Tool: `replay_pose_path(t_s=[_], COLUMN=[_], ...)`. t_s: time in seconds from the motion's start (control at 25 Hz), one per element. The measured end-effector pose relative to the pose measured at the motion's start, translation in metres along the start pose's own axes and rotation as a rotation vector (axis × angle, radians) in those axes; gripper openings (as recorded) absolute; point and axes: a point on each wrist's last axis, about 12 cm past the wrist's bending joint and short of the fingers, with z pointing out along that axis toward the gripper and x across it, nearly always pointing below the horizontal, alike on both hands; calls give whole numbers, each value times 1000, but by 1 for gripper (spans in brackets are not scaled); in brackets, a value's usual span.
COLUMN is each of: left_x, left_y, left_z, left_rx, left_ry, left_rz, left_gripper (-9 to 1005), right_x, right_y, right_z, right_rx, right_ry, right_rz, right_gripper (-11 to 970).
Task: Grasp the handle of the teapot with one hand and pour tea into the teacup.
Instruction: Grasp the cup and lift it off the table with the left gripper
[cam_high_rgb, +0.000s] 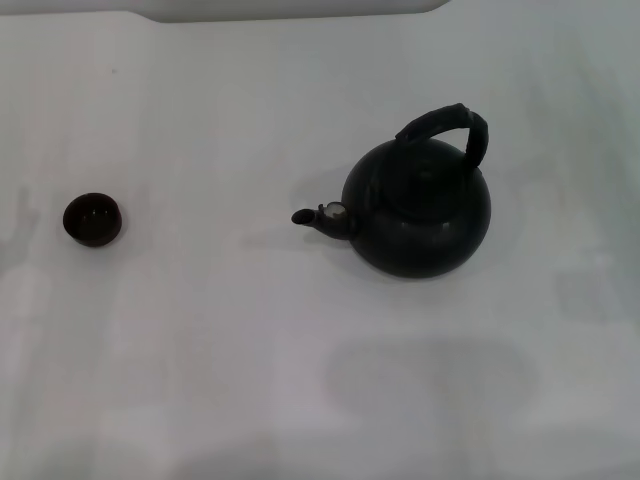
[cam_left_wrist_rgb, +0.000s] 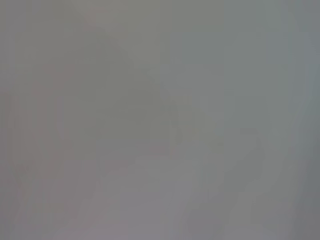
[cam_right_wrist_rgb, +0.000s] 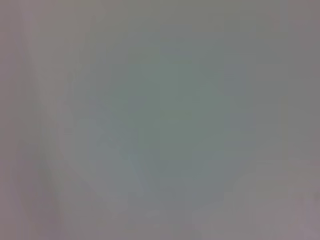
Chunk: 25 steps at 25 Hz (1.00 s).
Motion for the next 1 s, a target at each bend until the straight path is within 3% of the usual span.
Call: replay_pose_path(t_s=[0.56, 1.0], left_x=[2, 21], left_y=[1, -10], left_z=[0, 8], left_rx=[-4, 94], left_ry=[17, 185], left_rz=[6, 24], left_gripper=[885, 886], right_x=[0, -3], right_y=[0, 2], right_z=[0, 7], right_rx=[0, -13], right_ry=[0, -12], right_rz=[0, -3], right_gripper=[637, 636])
